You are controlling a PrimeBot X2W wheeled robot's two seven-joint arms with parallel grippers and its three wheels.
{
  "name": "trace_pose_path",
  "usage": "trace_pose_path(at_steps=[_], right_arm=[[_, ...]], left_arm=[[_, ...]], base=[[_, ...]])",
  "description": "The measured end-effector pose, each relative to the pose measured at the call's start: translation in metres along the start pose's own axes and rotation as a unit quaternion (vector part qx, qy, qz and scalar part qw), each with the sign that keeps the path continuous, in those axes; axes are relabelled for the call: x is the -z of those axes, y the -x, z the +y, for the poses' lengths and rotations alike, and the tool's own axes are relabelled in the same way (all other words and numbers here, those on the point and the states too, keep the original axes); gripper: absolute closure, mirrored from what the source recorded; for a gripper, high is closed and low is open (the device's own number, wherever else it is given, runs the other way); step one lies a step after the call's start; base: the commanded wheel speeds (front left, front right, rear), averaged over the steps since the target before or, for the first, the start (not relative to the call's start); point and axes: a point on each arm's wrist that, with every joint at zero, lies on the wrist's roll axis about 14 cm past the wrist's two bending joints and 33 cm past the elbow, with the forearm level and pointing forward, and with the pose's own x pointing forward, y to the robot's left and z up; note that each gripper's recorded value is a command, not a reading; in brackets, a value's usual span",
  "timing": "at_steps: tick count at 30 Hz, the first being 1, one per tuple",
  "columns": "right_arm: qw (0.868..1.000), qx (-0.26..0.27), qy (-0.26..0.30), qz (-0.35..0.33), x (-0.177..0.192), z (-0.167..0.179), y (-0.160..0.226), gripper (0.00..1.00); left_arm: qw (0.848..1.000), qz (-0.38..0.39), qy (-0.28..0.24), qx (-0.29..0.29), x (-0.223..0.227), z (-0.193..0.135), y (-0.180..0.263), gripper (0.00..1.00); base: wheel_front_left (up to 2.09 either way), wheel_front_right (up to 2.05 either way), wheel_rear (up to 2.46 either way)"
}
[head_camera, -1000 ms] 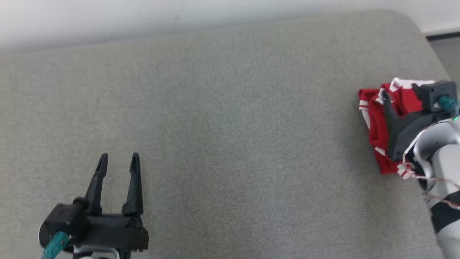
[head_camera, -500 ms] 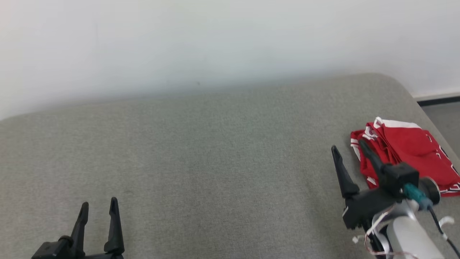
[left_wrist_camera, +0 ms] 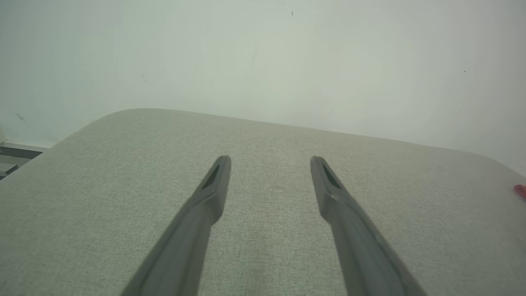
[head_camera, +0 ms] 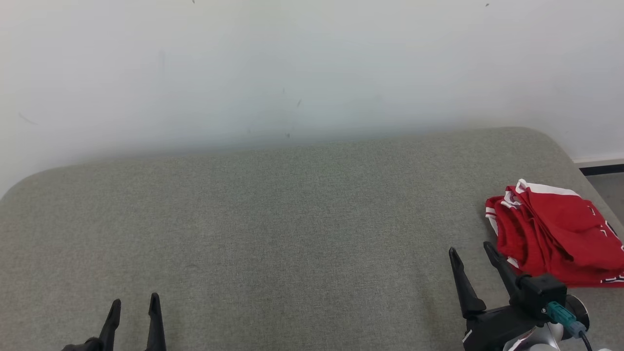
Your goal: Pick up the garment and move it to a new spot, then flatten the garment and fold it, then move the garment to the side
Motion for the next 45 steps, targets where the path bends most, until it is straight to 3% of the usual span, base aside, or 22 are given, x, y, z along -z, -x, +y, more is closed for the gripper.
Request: trace_pose_path(at_steps=[37,38,45], right_arm=[[1.000,-0.017,0.000,0.020,0.015,0.012,-0.002,0.00],[1.000,-0.017,0.000,0.020,0.015,0.012,-0.002,1.00],[0.996,-0.008,-0.019,0.089,0.060,0.016,0.024,1.00]], left_arm=[[1.000,0.009,0.001,-0.011,0.006,0.006,0.001,0.00],[1.000,0.009,0.003,-0.012,0.006,0.006,0.001,1.00],[0.998,0.063,0.016,-0.025,0.039,0.010,0.017,1.00]], base=[[0.00,0.00,0.00],[0.00,0.00,0.00],[0.00,0.00,0.00]])
